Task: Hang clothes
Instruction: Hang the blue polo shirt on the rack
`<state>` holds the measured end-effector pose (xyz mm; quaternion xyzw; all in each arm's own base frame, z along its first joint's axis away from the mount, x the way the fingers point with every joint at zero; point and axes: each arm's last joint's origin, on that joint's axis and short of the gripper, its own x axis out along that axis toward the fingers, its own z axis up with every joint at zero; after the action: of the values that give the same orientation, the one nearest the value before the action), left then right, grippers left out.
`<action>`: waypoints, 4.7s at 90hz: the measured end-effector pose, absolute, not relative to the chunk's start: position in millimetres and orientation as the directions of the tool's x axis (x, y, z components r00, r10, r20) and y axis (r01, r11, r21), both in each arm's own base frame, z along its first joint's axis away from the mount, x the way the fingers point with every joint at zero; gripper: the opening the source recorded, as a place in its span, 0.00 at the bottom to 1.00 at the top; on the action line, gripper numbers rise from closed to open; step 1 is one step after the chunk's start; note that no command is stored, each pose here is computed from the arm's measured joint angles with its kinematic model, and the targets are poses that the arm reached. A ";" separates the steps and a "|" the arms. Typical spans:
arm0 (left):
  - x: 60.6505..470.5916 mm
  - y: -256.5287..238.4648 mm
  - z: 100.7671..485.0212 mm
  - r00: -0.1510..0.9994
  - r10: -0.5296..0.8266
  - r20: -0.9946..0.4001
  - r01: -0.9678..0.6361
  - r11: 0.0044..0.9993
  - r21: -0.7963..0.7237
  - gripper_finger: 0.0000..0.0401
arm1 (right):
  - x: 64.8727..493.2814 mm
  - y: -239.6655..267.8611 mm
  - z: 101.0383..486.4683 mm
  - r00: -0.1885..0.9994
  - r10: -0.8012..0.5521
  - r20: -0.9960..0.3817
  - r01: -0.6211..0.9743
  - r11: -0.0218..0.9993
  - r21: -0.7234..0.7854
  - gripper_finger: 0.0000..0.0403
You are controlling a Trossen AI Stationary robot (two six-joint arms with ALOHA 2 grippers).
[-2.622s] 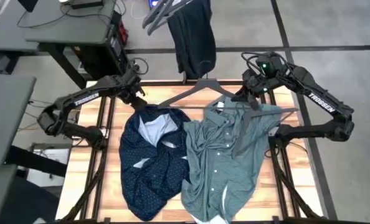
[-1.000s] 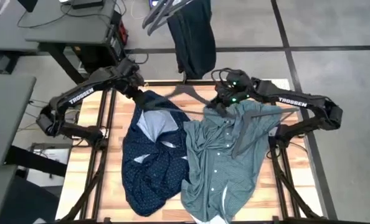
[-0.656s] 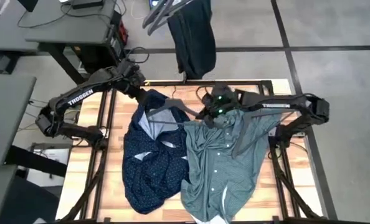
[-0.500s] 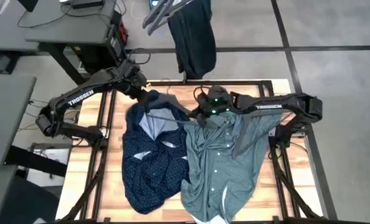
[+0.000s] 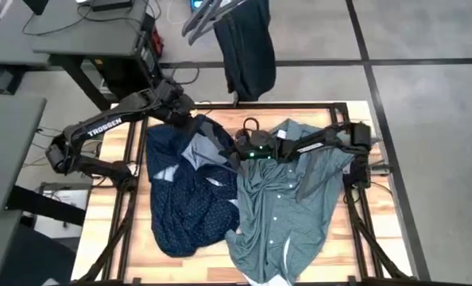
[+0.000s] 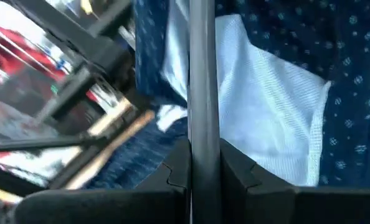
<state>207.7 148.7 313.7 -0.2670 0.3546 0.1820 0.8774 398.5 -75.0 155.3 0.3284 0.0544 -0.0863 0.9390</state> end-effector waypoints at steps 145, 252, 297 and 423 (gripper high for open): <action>167.4 133.5 397.5 0.403 0.265 -0.876 -0.203 0.959 0.197 0.27 | 410.2 -69.9 153.4 0.992 -0.114 -0.049 0.124 0.905 0.407 0.07; 172.3 132.5 347.7 0.398 -0.006 -0.917 -0.126 0.990 -0.061 0.27 | 416.9 -75.1 164.3 0.999 -0.029 -0.018 0.034 0.943 0.332 0.07; 184.9 126.9 351.3 0.474 -0.002 -0.880 -0.103 0.993 -0.058 0.07 | 428.7 -86.1 176.4 0.998 0.024 -0.060 -0.005 0.957 0.289 0.12; 174.1 91.7 372.4 0.477 -0.071 -0.876 0.057 0.997 -0.050 0.06 | 424.9 -129.8 122.2 0.918 0.047 -0.394 0.149 0.881 0.450 0.44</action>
<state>174.1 91.7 372.4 -0.0069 0.5102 -0.0374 0.8592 424.9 -129.8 122.2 0.2429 0.2010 -0.0268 0.9486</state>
